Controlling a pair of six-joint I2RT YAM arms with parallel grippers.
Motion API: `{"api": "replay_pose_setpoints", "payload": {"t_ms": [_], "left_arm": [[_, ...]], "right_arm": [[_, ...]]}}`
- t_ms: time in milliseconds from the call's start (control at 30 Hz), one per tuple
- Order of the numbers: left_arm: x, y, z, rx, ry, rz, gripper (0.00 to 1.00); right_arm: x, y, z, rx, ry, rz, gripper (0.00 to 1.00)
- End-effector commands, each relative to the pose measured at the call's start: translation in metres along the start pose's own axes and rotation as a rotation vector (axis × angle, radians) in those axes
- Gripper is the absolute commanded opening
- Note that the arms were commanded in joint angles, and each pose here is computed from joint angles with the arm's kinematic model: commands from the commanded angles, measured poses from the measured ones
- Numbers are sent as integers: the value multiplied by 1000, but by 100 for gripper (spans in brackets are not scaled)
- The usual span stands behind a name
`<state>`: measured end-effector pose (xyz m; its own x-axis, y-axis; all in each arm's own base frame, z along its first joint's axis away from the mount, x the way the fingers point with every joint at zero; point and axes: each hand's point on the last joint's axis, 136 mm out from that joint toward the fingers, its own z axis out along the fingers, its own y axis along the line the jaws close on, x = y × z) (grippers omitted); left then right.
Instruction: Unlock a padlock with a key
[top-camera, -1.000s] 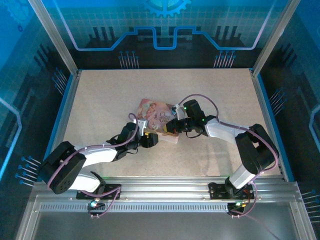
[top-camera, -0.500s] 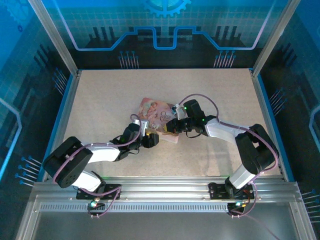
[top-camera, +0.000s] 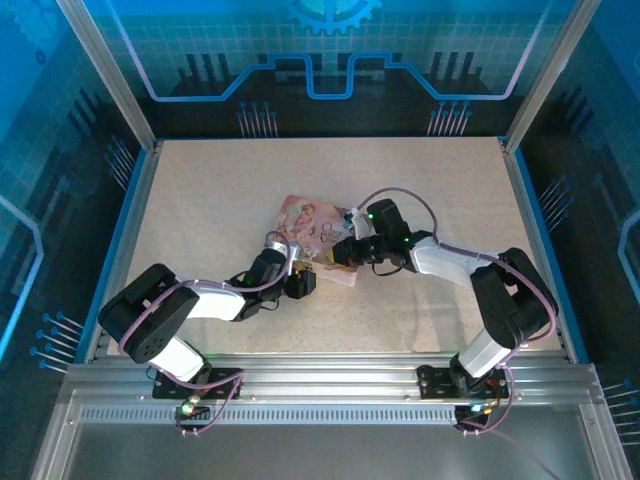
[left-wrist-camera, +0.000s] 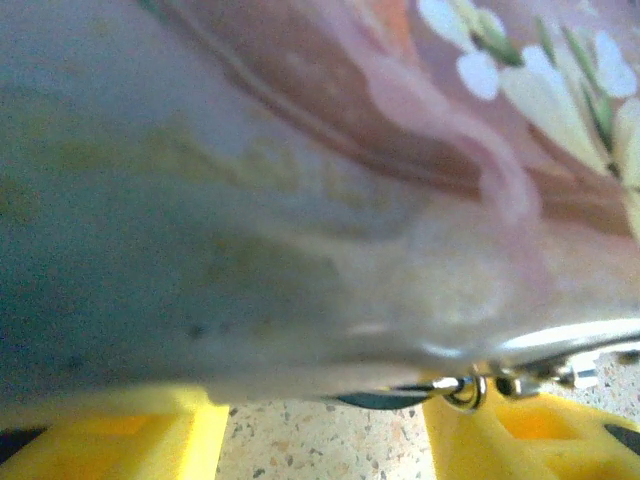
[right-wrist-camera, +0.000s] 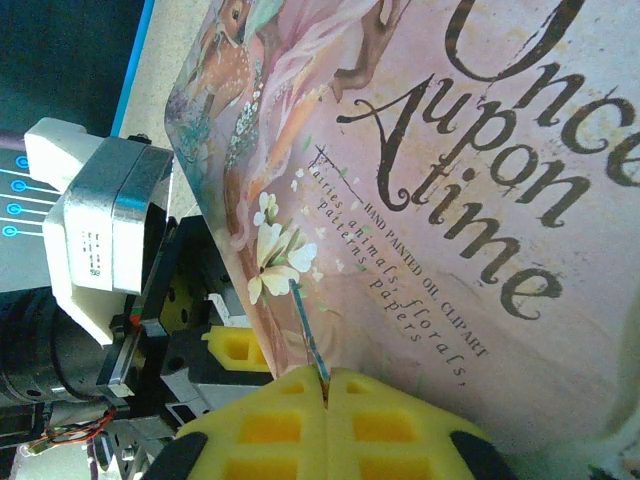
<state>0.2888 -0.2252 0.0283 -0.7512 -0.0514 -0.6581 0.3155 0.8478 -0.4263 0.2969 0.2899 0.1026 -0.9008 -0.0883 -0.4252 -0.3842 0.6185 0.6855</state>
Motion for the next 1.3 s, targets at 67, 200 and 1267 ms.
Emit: {"api": "replay_pose_setpoints", "payload": {"t_ms": [67, 200, 1267], "left_arm": [[-16, -6, 5, 9, -49, 44, 53], [-17, -8, 7, 14, -54, 58, 50], [-27, -24, 8, -34, -86, 159, 36]], "right_arm": [[23, -24, 2, 78, 67, 76, 4], [23, -24, 3, 78, 67, 77, 4], [25, -25, 3, 77, 69, 80, 4]]}}
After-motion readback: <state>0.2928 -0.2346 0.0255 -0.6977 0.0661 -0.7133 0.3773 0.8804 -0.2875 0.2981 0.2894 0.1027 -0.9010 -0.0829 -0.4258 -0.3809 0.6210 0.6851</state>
